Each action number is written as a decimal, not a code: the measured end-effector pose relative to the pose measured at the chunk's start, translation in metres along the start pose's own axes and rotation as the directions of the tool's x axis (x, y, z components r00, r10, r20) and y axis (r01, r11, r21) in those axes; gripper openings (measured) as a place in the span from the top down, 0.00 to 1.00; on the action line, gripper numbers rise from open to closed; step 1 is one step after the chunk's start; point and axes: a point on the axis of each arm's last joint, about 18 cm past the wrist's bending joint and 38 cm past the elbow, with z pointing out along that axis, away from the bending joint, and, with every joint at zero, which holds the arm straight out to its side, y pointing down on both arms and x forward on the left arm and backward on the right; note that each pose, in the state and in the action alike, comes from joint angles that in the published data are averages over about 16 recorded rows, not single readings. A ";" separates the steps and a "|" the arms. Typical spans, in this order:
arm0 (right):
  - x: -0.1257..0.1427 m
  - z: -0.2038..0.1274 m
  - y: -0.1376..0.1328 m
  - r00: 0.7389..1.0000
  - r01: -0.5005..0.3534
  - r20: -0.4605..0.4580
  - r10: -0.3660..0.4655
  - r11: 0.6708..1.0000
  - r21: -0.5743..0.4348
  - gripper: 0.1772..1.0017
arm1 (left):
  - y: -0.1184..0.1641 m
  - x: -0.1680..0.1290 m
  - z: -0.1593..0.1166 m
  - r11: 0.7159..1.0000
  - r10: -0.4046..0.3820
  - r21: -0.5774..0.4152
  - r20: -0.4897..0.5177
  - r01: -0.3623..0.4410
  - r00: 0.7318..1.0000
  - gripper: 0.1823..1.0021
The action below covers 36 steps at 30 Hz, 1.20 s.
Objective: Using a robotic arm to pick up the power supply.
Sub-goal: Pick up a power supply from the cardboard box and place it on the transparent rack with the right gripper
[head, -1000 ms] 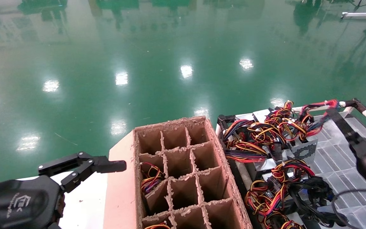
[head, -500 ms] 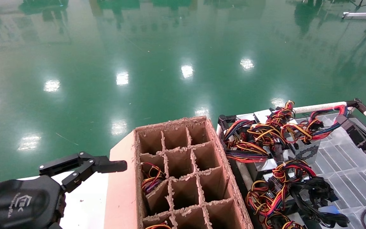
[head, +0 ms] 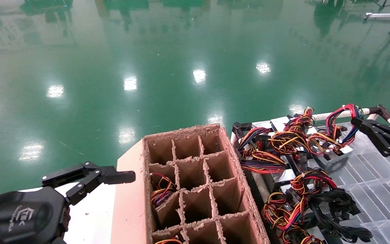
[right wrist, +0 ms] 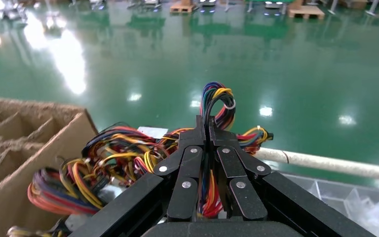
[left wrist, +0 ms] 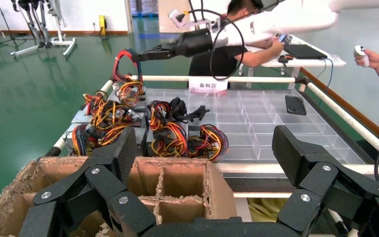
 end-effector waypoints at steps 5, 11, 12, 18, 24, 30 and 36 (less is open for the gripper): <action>-0.002 0.000 -0.010 0.996 0.083 0.048 -0.081 0.995 -0.047 0.98 | 0.000 0.000 0.000 1.000 0.000 0.000 0.000 0.000 1.000 0.00; -0.006 0.007 -0.019 0.981 0.176 0.101 -0.167 0.980 -0.093 0.98 | 0.000 0.000 0.000 1.000 0.000 0.000 0.000 0.000 1.000 0.00; -0.006 0.009 -0.021 0.977 0.194 0.109 -0.183 0.976 -0.098 0.98 | 0.000 0.000 0.000 1.000 0.000 0.000 0.000 0.000 1.000 0.00; -0.012 0.024 -0.038 0.938 0.324 0.166 -0.305 0.940 -0.109 0.98 | 0.000 0.000 0.000 1.000 0.000 0.000 0.000 0.000 1.000 0.00; -0.021 0.039 -0.056 0.872 0.461 0.236 -0.429 0.881 -0.103 0.98 | 0.000 0.000 0.000 1.000 0.000 0.000 0.000 0.000 1.000 0.00; -0.027 0.048 -0.064 0.810 0.558 0.286 -0.512 0.823 -0.106 0.98 | 0.000 0.000 0.000 1.000 0.000 0.000 0.000 0.000 1.000 0.00; -0.029 0.054 -0.061 0.757 0.628 0.317 -0.571 0.770 -0.114 0.98 | 0.000 0.000 0.000 1.000 0.000 0.000 0.000 0.000 1.000 0.00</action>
